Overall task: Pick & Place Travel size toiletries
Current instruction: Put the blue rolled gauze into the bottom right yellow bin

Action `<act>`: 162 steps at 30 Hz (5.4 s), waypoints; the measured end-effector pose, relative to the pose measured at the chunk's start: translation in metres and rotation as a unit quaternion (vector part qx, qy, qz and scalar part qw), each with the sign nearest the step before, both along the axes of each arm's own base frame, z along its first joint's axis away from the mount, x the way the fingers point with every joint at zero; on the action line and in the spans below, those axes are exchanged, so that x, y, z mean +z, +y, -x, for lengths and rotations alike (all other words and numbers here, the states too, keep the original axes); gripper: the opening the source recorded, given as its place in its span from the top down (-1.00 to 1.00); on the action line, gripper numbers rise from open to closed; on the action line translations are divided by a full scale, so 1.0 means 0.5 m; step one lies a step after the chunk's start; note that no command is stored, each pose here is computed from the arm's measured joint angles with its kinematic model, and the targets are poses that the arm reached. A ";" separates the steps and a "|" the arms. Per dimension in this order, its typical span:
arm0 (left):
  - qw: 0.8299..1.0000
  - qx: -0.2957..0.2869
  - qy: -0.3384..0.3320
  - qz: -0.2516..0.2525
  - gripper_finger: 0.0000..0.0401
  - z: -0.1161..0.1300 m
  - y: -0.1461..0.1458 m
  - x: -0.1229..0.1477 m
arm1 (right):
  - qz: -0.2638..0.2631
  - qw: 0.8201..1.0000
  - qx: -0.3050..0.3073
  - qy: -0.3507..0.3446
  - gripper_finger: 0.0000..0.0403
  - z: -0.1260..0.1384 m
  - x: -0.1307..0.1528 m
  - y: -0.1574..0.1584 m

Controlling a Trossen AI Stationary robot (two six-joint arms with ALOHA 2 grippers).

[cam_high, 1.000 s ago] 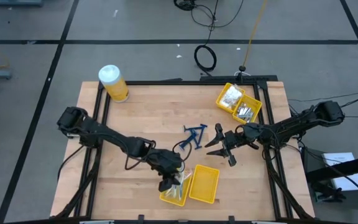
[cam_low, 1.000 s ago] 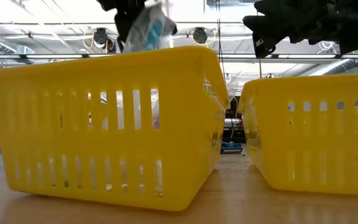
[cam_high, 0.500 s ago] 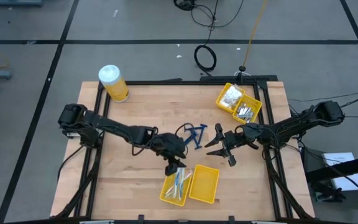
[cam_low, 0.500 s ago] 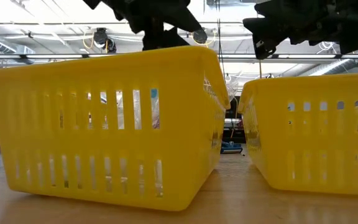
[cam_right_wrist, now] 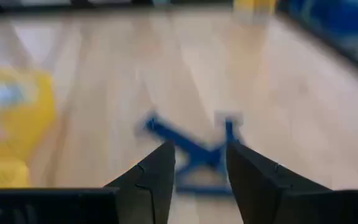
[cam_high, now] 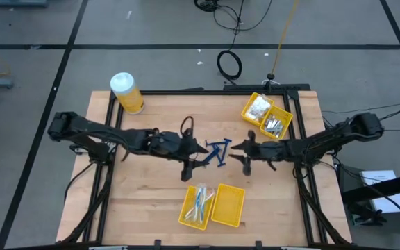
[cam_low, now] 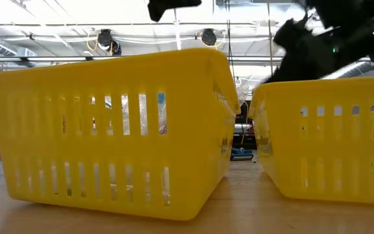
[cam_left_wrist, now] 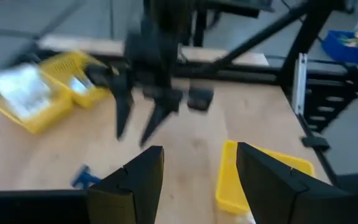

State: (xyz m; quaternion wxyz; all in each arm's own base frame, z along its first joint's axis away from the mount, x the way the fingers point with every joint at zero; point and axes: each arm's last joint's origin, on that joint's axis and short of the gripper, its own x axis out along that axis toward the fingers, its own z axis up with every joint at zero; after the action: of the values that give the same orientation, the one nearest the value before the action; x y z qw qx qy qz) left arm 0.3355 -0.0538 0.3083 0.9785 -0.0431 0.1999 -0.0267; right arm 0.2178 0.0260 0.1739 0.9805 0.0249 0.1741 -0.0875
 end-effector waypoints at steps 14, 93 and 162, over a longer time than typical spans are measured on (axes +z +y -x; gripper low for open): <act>0.991 0.112 -0.007 -0.070 0.00 0.013 0.001 -0.005 | -0.068 0.971 -0.026 0.229 0.27 -0.131 -0.044 -0.061; 0.988 0.150 0.036 -0.034 0.00 0.006 0.006 -0.082 | -0.099 0.885 0.412 0.194 0.58 -0.102 0.029 0.222; 0.988 0.147 0.039 -0.029 0.00 0.007 0.006 -0.082 | 0.063 0.903 0.211 0.370 0.47 -0.131 -0.105 -0.197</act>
State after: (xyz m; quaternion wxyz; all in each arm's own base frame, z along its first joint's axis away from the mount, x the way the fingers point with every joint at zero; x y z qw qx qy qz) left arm 0.3319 -0.0509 0.2671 0.9642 -0.0443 0.2297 0.1246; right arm 0.2831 -0.0725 0.1216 0.8405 -0.1084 0.5198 0.1075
